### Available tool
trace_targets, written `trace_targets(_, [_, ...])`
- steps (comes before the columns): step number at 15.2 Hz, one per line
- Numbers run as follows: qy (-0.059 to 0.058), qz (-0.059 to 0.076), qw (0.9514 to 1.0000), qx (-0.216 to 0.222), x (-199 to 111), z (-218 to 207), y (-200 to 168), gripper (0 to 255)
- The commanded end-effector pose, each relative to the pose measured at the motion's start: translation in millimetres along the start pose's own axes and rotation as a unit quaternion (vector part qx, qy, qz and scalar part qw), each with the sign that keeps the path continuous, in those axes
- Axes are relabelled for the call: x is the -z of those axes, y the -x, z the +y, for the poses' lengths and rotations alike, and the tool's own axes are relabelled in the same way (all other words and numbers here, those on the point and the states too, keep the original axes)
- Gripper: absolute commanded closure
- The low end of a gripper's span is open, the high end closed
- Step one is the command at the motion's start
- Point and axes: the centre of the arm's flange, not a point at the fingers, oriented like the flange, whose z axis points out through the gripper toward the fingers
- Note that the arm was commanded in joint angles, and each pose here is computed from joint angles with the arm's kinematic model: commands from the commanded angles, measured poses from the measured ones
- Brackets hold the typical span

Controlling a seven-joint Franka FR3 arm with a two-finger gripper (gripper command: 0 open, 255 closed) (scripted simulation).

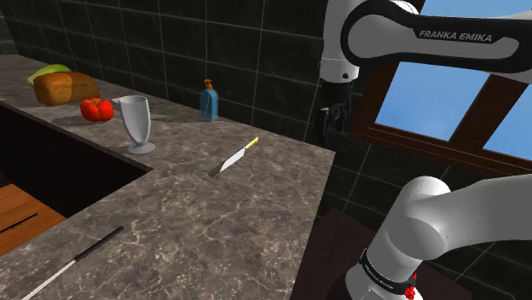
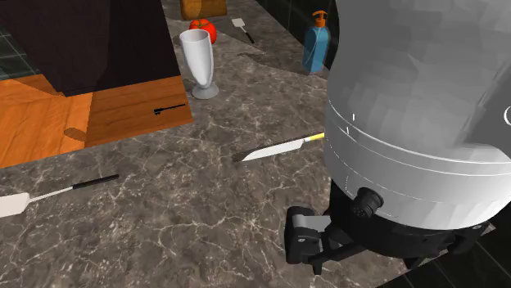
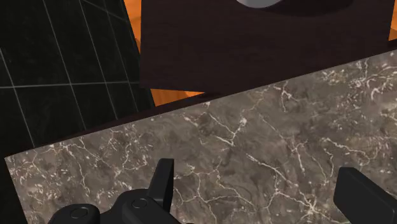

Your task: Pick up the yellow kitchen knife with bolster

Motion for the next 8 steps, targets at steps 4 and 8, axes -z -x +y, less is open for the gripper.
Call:
trace_targets(4, [-0.013, -0.004, 0.9984, -0.054, -14, -16, -32, 0])
trace_targets(8, [-0.030, -0.009, 0.9916, -0.126, -34, -32, -77, 0])
